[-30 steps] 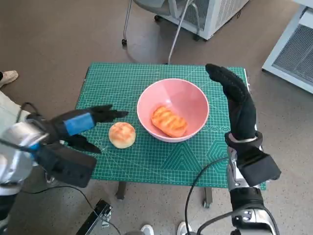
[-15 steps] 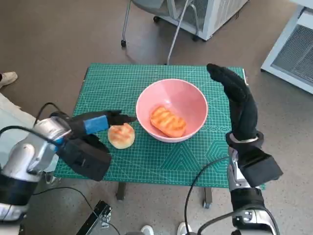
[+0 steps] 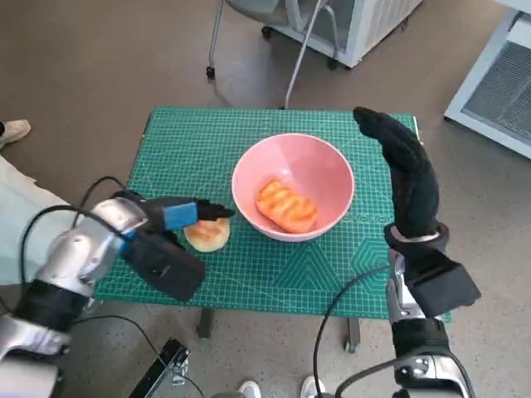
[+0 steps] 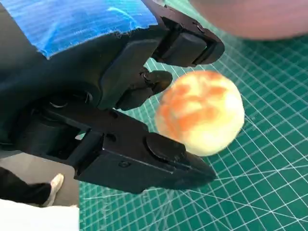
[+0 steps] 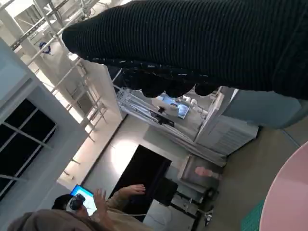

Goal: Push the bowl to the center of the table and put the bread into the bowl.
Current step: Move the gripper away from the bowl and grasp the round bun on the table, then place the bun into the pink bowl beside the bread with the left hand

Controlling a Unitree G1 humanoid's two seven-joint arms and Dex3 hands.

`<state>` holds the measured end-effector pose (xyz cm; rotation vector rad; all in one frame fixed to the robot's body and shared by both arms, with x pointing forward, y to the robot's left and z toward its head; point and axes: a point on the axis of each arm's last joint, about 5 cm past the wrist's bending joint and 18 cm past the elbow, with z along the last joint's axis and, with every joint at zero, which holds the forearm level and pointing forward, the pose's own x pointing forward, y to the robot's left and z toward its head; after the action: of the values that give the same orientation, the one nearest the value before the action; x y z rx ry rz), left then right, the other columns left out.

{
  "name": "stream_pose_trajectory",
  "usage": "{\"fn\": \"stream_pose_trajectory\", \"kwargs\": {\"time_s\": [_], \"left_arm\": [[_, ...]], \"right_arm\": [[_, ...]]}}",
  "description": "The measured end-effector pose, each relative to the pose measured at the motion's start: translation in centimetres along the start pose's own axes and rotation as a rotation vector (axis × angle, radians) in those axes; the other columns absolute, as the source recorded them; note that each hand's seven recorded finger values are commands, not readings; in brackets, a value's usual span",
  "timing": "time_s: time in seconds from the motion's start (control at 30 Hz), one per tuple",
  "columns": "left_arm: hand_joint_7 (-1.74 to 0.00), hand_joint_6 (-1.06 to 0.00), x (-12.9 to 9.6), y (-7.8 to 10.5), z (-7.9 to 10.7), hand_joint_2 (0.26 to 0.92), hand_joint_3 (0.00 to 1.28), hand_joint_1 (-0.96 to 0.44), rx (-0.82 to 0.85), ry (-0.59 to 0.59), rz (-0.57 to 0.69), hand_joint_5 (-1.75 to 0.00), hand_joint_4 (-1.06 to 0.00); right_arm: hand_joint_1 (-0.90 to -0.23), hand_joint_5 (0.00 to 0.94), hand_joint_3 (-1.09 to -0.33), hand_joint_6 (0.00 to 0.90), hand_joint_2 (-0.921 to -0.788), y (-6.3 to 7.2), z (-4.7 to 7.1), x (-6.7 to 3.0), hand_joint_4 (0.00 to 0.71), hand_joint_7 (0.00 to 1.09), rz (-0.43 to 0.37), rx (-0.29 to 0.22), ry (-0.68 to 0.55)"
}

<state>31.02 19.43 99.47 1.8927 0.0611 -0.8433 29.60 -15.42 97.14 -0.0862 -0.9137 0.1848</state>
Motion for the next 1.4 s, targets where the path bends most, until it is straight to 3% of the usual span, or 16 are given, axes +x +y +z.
{"fn": "stream_pose_trajectory", "kwargs": {"time_s": [0.13, 0.17, 0.2, 0.23, 0.33, 0.53, 0.73, 0.97, 1.2, 1.37, 1.4], "left_arm": [[-0.1, -0.66, 0.8, -0.3, 0.2, 0.91, 0.19, 0.11, 0.037, 0.005, 0.003, -0.06, -0.53], [-0.35, -0.63, 0.9, -0.3, 0.3, 0.912, 0.2, 0.09, 0.049, 0.007, 0.009, -0.32, -0.51], [-0.74, -0.57, 1.0, -0.3, 0.3, 0.916, 0.23, 0.06, 0.066, 0.01, 0.014, -0.72, -0.44], [-0.97, -0.54, 1.1, -0.3, 0.2, 0.917, 0.24, 0.04, 0.077, 0.012, 0.02, -0.96, -0.43], [-1.2, -0.53, 1.2, -0.3, 0.1, 0.92, 0.21, 0.01, 0.105, 0.016, 0.048, -1.21, -0.47], [-1.22, -0.6, 1.4, -0.7, -0.5, 0.92, 0.1, 0.0, 0.099, 0.028, 0.097, -1.18, -0.64], [-1.18, -0.61, 0.8, -0.4, -1.5, 0.92, 0.07, 0.0, 0.001, 0.042, 0.136, -1.15, -0.7], [-1.16, -0.63, -0.9, 1.0, -3.1, 0.921, 0.08, 0.0, -0.126, 0.091, 0.204, -1.21, -0.66], [-1.14, -0.64, -4.3, 4.1, -4.5, 0.919, 0.08, 0.0, -0.233, 0.125, 0.359, -1.22, -0.65], [-1.12, -0.67, -6.9, 6.4, -4.4, 0.915, 0.07, 0.0, -0.268, 0.123, 0.503, -1.21, -0.65], [-1.18, -0.65, -7.3, 6.7, -4.2, 0.917, 0.11, 0.0, -0.27, 0.121, 0.529, -1.25, -0.59]], "right_arm": [[-0.54, 0.03, -0.753, 0.037, -0.921, 0.0, 0.0, -0.02, 0.385, 0.87, -0.004, 0.0, 0.0], [-0.54, 0.03, -0.753, 0.037, -0.921, 0.0, 0.0, -0.02, 0.385, 0.87, -0.005, 0.0, -0.001], [-0.54, 0.03, -0.753, 0.037, -0.921, 0.0, 0.0, -0.02, 0.385, 0.87, -0.006, -0.001, -0.001], [-0.54, 0.029, -0.753, 0.038, -0.921, 0.0, 0.0, -0.01, 0.385, 0.87, -0.007, -0.001, -0.002], [-0.54, 0.029, -0.754, 0.038, -0.921, 0.0, 0.1, 0.0, 0.385, 0.87, -0.008, -0.001, -0.004], [-0.543, 0.029, -0.751, 0.04, -0.921, -0.1, 0.1, -0.05, 0.385, 0.86, -0.01, -0.002, -0.003], [-0.544, 0.029, -0.75, 0.041, -0.921, -0.1, 0.0, -0.08, 0.386, 0.86, -0.011, -0.002, -0.002], [-0.544, 0.029, -0.75, 0.042, -0.921, 0.0, 0.0, -0.1, 0.386, 0.86, -0.01, 0.0, 0.001], [-0.544, 0.028, -0.75, 0.042, -0.921, 0.0, 0.0, -0.1, 0.386, 0.86, -0.01, 0.001, 0.001], [-0.545, 0.028, -0.751, 0.042, -0.921, 0.0, 0.0, -0.11, 0.386, 0.86, -0.011, 0.001, 0.001], [-0.545, 0.028, -0.751, 0.042, -0.921, 0.0, 0.0, -0.11, 0.386, 0.86, -0.011, 0.001, 0.002]]}}
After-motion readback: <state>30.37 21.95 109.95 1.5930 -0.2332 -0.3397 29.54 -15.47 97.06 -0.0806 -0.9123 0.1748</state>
